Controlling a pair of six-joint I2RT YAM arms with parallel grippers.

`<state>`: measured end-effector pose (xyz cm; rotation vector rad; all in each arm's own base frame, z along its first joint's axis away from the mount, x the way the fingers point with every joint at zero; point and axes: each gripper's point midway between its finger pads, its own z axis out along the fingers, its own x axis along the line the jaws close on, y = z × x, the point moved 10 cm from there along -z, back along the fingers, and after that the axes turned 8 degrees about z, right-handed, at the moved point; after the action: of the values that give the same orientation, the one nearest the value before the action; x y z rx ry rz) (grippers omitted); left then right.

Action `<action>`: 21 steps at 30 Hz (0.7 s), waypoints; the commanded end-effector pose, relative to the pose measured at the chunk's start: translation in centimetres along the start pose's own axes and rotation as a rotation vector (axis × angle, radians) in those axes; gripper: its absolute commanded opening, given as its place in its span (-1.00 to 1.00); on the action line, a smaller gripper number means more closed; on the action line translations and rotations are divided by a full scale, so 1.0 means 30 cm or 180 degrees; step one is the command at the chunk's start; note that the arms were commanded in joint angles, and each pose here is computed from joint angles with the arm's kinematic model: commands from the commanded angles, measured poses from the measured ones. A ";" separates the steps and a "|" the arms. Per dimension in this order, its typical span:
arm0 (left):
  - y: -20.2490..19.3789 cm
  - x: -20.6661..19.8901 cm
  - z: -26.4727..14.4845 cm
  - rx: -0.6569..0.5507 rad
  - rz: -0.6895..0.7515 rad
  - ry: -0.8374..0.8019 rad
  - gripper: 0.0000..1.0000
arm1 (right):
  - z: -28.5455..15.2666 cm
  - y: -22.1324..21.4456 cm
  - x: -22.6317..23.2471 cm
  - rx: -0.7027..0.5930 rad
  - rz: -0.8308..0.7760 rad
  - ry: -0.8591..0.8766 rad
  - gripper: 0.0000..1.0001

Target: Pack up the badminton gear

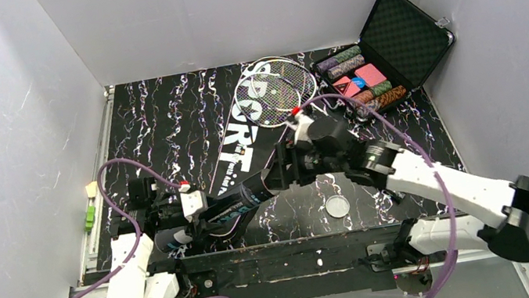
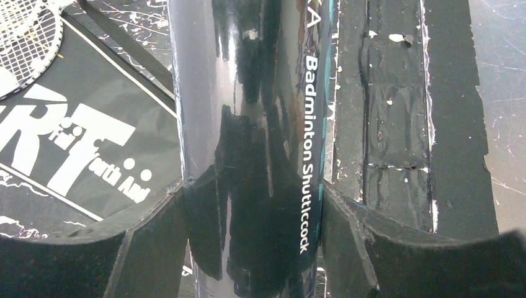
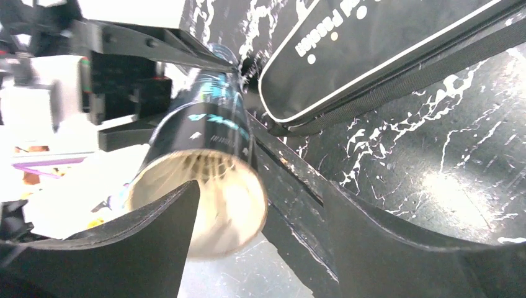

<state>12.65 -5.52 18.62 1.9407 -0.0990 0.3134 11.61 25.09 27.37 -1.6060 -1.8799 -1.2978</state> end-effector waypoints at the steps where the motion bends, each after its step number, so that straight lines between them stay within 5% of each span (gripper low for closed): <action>1: 0.029 0.015 0.002 -0.0178 0.0122 0.0009 -0.99 | -0.147 0.039 0.008 -0.0312 0.0090 0.0220 0.64; 9: 0.014 -0.003 -0.001 -0.0085 0.0158 -0.0022 -0.99 | -0.269 0.021 -0.096 -0.0525 0.0222 -0.0195 0.66; 16: -0.007 -0.014 -0.003 0.0042 0.0202 -0.0010 -0.98 | -0.180 -0.104 -0.356 -0.0169 0.0500 -0.1320 0.46; 21: -0.020 -0.025 -0.008 0.0157 0.0202 0.0010 -0.98 | -0.112 -0.161 -0.434 0.0055 0.0615 -0.1542 0.35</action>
<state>12.44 -5.18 18.27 1.9857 -0.1330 0.3512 10.08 14.85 18.56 -2.1422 -1.8944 -0.8893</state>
